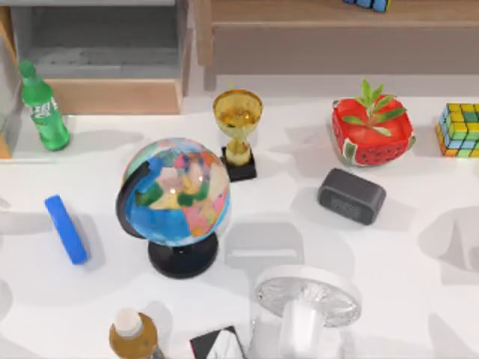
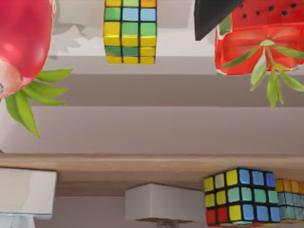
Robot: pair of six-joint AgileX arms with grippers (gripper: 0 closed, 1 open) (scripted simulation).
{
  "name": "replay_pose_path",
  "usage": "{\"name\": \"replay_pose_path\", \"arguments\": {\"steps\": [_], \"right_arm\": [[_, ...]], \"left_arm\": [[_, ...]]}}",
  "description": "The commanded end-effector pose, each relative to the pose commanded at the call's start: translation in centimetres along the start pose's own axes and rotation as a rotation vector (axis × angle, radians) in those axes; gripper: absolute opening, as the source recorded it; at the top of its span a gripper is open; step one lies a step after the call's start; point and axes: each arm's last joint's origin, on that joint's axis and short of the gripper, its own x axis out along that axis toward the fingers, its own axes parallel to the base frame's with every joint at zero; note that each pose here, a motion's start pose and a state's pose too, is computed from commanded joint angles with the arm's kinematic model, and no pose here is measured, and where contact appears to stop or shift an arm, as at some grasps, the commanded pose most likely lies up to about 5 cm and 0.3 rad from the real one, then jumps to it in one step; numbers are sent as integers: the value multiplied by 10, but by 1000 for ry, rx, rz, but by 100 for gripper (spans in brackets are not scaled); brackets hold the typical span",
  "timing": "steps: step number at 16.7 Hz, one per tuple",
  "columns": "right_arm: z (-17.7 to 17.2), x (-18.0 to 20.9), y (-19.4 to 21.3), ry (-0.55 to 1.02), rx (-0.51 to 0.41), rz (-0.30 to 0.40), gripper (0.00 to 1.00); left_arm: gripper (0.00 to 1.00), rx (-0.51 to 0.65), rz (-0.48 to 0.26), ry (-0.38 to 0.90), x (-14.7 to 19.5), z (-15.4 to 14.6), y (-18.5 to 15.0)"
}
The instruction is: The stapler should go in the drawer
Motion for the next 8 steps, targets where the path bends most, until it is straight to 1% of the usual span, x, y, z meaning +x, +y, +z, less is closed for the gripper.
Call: {"name": "replay_pose_path", "arguments": {"steps": [3, 8], "right_arm": [[0, 0, 0, 0, 0, 0, 100], [0, 0, 0, 0, 0, 0, 100]], "left_arm": [[0, 2, 1, 1, -4, -1, 0], [0, -1, -5, -1, -49, 0, -3]]}}
